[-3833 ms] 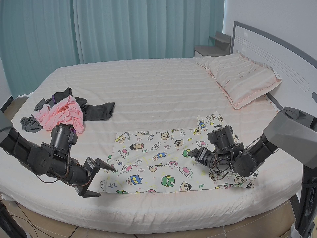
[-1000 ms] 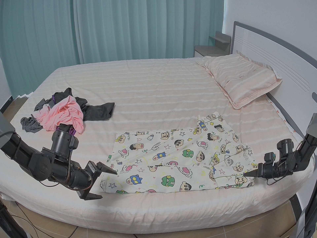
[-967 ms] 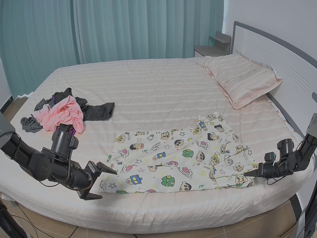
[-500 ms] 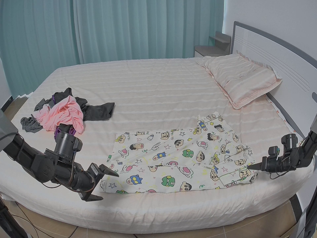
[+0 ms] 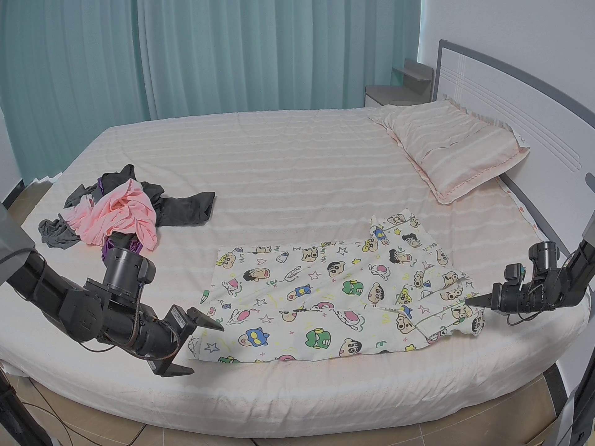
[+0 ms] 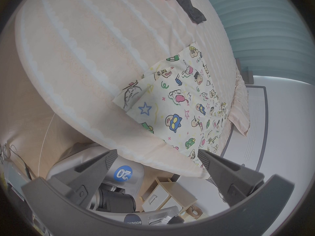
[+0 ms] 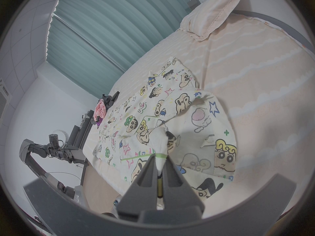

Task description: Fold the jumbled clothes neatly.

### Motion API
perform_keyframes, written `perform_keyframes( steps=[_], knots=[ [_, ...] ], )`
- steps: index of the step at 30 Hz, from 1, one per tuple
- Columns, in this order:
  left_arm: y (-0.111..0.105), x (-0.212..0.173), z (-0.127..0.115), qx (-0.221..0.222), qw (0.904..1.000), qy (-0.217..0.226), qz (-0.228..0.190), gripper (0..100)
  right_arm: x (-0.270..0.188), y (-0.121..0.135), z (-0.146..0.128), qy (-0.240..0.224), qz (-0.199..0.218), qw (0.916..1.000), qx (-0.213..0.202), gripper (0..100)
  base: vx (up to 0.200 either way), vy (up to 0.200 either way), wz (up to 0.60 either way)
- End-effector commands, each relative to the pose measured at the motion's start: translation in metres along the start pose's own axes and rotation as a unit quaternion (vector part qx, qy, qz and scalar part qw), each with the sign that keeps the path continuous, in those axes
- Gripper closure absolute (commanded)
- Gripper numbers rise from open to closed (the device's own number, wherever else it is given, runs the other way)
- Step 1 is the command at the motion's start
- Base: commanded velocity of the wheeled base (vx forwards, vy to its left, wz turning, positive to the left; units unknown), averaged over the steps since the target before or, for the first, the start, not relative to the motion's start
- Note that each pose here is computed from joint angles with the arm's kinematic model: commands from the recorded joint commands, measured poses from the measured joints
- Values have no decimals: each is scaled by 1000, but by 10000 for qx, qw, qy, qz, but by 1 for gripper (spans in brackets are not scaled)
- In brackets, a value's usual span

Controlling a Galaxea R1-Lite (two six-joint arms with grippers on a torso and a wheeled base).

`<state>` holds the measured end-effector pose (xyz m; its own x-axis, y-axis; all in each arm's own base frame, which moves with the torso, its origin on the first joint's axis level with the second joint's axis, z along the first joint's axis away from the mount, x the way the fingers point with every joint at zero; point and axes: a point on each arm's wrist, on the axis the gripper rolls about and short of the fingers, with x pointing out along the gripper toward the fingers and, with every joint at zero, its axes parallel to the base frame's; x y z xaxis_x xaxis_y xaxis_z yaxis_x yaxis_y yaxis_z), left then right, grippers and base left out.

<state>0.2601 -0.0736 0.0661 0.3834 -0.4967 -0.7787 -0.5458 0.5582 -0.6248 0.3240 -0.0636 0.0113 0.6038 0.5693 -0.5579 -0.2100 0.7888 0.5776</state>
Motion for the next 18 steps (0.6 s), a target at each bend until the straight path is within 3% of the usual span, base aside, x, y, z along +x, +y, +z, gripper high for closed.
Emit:
perform_keyframes(
  steps=[1,5,10,18],
  knots=[
    [-3,-1,2,49,9999,-132,-95,0,1,-4,-1,15,-10,10000,43,100,0,0,0],
    [-6,-1,5,174,9989,-343,-273,0,1,-4,-3,32,-11,10000,59,100,0,0,0],
    [-11,5,13,1453,9867,-666,-292,0,1,-4,-4,49,4,10000,75,100,0,0,0],
    [-13,39,31,2272,9708,-764,18,0,1,-4,-8,103,1,9999,121,100,0,0,0]
  ],
)
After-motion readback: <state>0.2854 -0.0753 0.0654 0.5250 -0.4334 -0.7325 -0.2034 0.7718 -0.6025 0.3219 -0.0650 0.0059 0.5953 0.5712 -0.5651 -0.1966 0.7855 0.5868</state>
